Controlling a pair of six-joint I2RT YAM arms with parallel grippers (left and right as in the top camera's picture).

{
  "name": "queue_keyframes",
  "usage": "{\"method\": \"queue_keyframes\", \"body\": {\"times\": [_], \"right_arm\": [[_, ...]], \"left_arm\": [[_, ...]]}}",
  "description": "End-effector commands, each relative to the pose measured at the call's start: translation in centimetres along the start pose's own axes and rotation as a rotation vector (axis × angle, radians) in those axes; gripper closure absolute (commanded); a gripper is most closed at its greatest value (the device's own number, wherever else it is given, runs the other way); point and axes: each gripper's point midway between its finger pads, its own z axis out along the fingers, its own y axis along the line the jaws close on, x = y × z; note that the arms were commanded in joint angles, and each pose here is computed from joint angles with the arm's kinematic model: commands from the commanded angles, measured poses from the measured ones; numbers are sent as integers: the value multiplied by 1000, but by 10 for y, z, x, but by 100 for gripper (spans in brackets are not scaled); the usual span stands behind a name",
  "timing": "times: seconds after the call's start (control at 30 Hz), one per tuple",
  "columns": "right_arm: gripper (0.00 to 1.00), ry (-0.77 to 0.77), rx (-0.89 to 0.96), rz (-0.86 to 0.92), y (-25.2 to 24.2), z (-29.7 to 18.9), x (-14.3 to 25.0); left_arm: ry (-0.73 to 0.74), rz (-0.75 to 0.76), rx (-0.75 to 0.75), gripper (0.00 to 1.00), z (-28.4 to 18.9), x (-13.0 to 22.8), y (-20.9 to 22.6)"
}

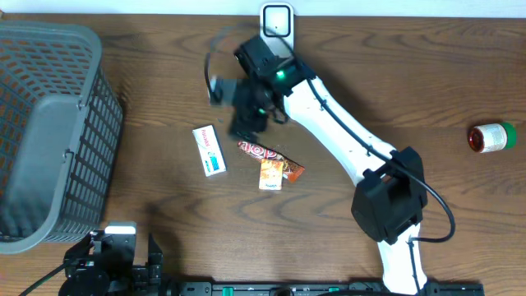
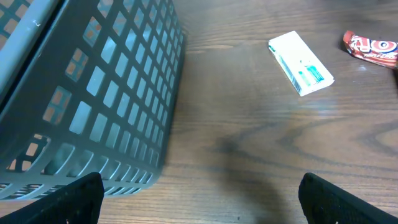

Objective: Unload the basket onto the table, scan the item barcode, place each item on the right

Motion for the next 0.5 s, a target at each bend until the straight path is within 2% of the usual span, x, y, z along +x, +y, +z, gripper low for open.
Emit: {"method": "queue_keyframes", "body": {"times": [0.0,0.03,0.1,0.17,0.23,0.3,0.33,0.37,0.4,0.43,0.47], "right_arm": [[1,-3,157,936,-25,-18,5],[1,46,209,1227,-25,-21,25],[1,149,303,1668,-10,-22,60],[1,189,342,1834,3,-23,68],[1,239,291,1946,21,-21,65],[4,254,230,1871,28,-19,58],[30,262,268,1768,24,-21,65],[64,303,352,1792,25,-27,81],[54,386,449,1988,38,-37,101],[38,435,514,2111,47,-43,111],[20,490,656,2314,60,-55,126]], "left_arm": [[-12,-1,8,1,-2,-1,-1],[-12,-1,8,1,-2,-1,-1],[-12,-1,8,1,-2,-1,-1],[-12,-1,8,1,-2,-1,-1],[-12,-1,8,1,-2,-1,-1],[-12,-1,8,1,-2,-1,-1],[-12,-1,8,1,-2,-1,-1],[-12,-1,8,1,-2,-1,-1],[-12,-1,8,1,-2,-1,-1],[-12,-1,8,1,-2,-1,-1],[-12,-1,8,1,-2,-1,-1]]}}
